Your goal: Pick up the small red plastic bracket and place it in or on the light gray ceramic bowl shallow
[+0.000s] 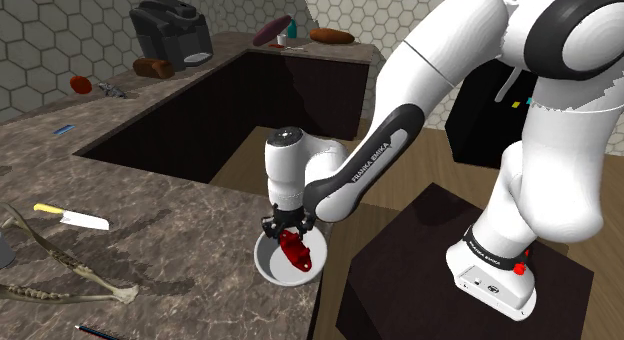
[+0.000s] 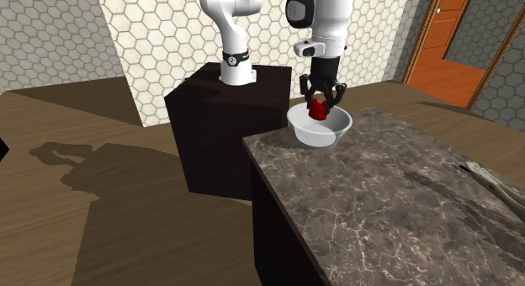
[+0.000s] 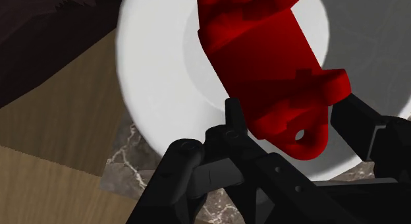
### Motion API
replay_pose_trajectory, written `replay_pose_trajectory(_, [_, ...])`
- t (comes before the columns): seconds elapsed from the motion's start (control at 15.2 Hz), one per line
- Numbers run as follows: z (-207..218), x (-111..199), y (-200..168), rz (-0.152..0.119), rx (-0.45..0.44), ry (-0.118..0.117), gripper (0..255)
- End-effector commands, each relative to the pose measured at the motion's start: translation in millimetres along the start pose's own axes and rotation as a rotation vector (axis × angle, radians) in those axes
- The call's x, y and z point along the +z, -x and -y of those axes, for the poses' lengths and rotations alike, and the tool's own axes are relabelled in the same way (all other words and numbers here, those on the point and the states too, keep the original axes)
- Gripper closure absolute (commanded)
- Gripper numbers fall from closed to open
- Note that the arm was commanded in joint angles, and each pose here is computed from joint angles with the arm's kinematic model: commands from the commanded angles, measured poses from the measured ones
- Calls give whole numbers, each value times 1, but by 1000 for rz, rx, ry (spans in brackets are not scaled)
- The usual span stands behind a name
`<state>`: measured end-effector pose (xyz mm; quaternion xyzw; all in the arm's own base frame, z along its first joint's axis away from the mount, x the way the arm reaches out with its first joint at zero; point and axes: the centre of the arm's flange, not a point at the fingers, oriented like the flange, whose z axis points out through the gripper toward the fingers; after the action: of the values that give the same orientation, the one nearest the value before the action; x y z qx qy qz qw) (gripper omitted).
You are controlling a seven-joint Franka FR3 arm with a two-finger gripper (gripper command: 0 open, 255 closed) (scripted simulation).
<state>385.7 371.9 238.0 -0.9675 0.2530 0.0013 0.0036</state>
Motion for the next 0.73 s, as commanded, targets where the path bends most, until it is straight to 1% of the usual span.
replay_pose_trajectory(0.0, [0,1,0,0,0,-1,255])
replay_pose_trajectory(0.26, [0,1,0,0,0,-1,255])
replay_pose_trajectory(0.33, [0,1,0,0,0,-1,0])
replay_pose_trajectory(0.66, [0,1,0,0,0,-1,0])
